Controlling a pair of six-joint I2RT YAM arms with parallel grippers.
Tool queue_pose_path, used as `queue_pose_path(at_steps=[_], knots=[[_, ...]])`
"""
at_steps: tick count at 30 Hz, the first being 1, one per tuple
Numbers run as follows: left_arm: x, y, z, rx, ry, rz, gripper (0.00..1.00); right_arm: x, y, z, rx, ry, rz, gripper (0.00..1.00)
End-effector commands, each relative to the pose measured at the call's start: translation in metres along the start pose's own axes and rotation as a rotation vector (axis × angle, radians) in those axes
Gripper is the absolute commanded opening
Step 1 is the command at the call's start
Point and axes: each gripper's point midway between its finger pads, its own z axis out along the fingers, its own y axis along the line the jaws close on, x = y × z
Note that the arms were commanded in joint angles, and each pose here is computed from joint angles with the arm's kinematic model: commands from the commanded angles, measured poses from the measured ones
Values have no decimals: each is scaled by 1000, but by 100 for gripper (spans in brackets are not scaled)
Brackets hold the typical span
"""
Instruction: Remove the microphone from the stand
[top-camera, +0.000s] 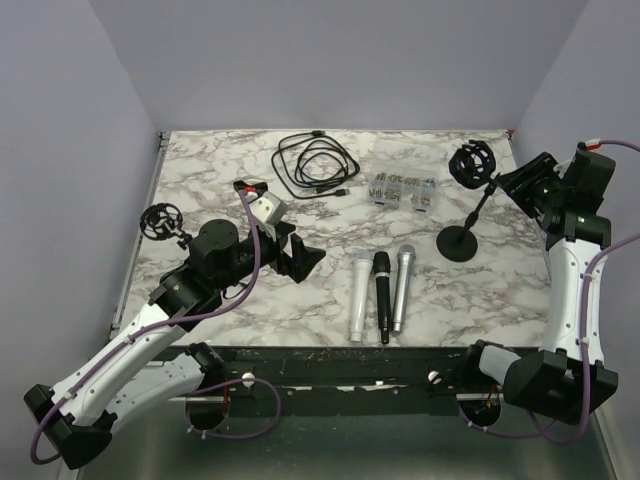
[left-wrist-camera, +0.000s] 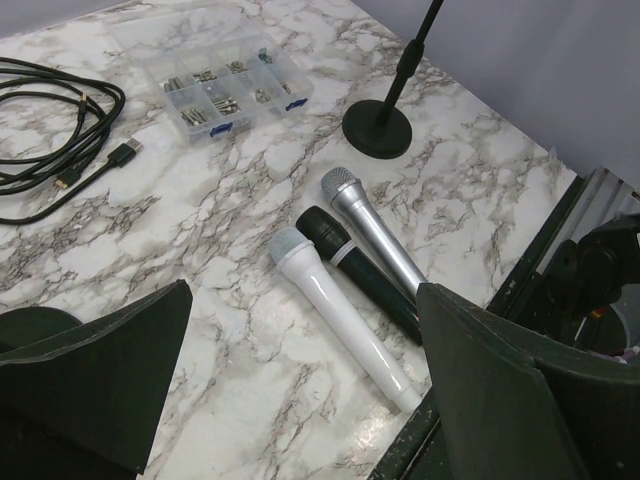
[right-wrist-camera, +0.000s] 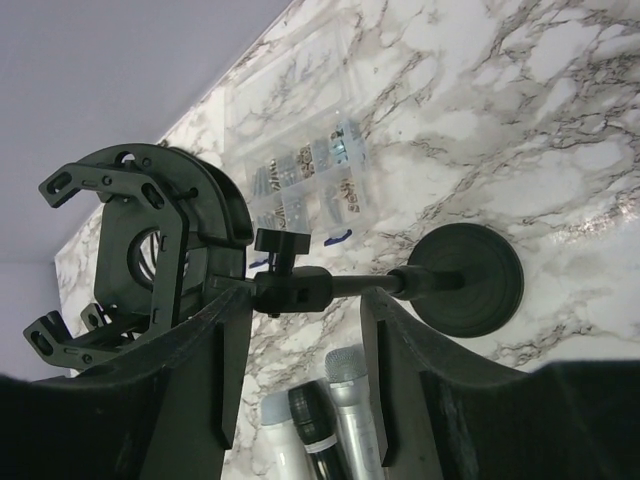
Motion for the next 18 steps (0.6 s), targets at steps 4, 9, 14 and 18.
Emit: queue_pose_path(at_steps=[4, 9, 14, 18], knots=[[-11, -4, -1, 17, -27, -2, 99, 0, 8, 4, -56, 5, -23, 53], [-11, -4, -1, 19, -28, 0, 99, 1, 6, 8, -54, 6, -22, 51], [-11, -4, -2, 17, -30, 1, 99, 2, 4, 13, -56, 10, -19, 47], [-11, -4, -2, 17, -30, 1, 99, 6, 1, 15, -51, 18, -18, 46]])
